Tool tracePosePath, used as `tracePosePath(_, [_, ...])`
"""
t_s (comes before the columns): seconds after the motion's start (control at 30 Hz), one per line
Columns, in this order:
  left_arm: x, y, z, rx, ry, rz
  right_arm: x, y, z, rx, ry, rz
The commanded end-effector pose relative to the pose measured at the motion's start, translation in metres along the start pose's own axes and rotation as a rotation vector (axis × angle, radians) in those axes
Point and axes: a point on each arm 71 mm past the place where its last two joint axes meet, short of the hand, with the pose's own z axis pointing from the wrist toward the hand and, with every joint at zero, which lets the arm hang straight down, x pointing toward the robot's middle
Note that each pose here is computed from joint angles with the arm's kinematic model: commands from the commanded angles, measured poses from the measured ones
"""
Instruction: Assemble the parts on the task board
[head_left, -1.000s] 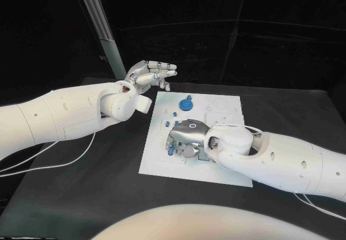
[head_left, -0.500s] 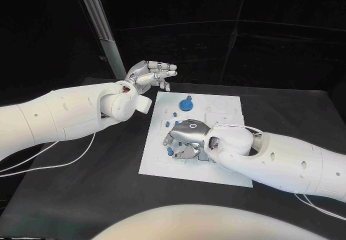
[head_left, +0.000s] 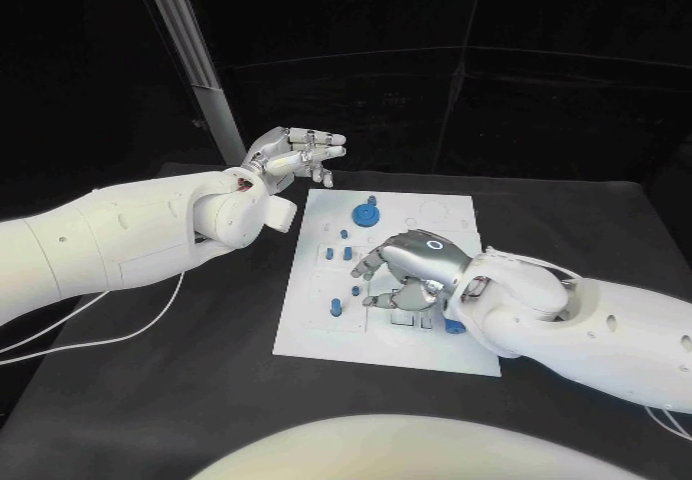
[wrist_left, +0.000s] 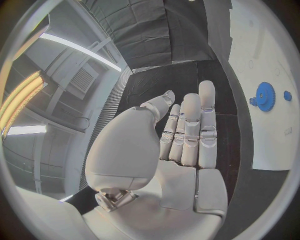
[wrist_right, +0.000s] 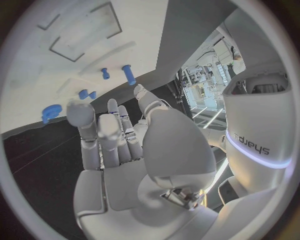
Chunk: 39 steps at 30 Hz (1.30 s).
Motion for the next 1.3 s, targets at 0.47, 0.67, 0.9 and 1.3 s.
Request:
tracePosePath(0.47, [-0.0006, -0.0006, -0.0011, -0.001, 0.01, -0.008, -0.026, -0.078, -0.098, 0.618, 0.025, 0.289])
tracePosePath(0.67, [-0.0015, -0.0006, -0.0018, -0.002, 0.008, -0.007, -0.022, -0.079, -0.108, 0.698, 0.093, 0.212])
tracePosePath(0.9, [-0.0027, -0.0007, -0.0028, -0.002, 0.007, -0.007, -0.013, -0.078, -0.11, 0.737, 0.187, 0.159])
tracePosePath(1.3, [-0.0044, -0.0009, -0.004, -0.003, 0.004, -0.006, -0.002, -0.075, -0.103, 0.738, 0.258, 0.143])
